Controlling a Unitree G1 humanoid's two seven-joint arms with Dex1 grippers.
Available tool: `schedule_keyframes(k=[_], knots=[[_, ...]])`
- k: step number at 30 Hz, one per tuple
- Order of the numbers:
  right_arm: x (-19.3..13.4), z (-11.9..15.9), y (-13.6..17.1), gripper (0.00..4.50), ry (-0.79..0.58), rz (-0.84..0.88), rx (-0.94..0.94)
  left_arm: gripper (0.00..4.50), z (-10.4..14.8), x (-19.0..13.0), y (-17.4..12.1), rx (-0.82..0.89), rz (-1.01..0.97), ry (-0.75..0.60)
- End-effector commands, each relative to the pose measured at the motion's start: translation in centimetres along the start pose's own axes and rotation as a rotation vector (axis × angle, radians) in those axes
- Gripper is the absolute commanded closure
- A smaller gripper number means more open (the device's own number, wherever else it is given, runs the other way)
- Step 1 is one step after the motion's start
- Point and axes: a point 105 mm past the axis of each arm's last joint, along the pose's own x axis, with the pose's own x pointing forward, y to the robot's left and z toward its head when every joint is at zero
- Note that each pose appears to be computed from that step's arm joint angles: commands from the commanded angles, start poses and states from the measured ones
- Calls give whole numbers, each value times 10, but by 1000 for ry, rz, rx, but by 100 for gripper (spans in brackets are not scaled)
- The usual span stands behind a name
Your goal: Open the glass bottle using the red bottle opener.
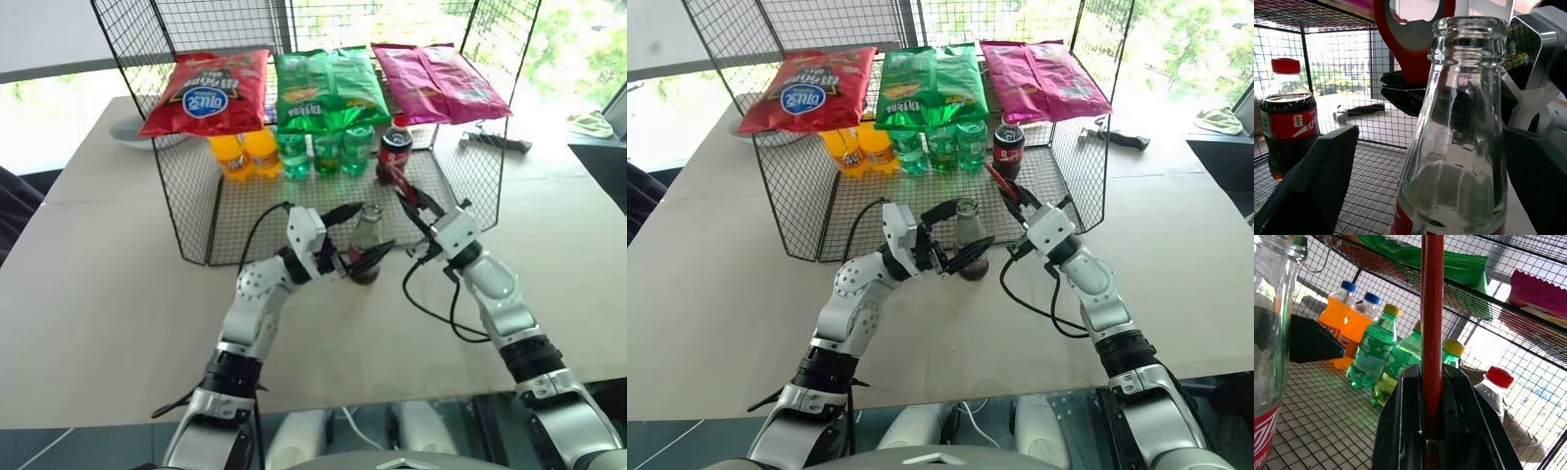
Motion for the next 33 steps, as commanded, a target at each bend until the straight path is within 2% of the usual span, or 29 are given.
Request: schedule_keyframes(k=[1, 6, 12, 19, 23, 24, 25, 28, 30, 31, 32, 33], knots=[[-3, 9, -8, 450, -27, -25, 1, 4, 9, -2, -3, 15, -23, -21], [-14, 4, -13, 450, 21, -65, 70, 4, 11, -14, -13, 7, -72, 13], [-34, -3, -11, 450, 110, -94, 209, 4, 12, -31, -9, 12, -36, 51], [-71, -12, 9, 450, 276, -120, 536, 4, 11, -60, -11, 13, 37, 122], [-98, -15, 24, 450, 387, -56, 600, 4, 6, -81, -8, 34, 137, 176], [-103, -16, 24, 362, 406, -62, 612, 0, 5, -86, -7, 39, 162, 185], [-106, -16, 24, 340, 417, -68, 620, 0, 5, -88, -7, 42, 175, 190], [-115, -16, 25, 220, 447, -52, 606, 0, 7, -98, -4, 74, 246, 199], [-123, -18, 23, 137, 474, -77, 605, 0, 9, -120, 18, 141, 433, 211], [-129, -22, 22, 64, 504, -83, 597, 0, 10, -135, 29, 179, 518, 229], [-134, -22, 22, 48, 517, -80, 588, 0, 10, -146, 35, 208, 568, 249], [-139, -23, 22, 7, 529, -76, 586, 0, 10, -153, 37, 221, 590, 266]])
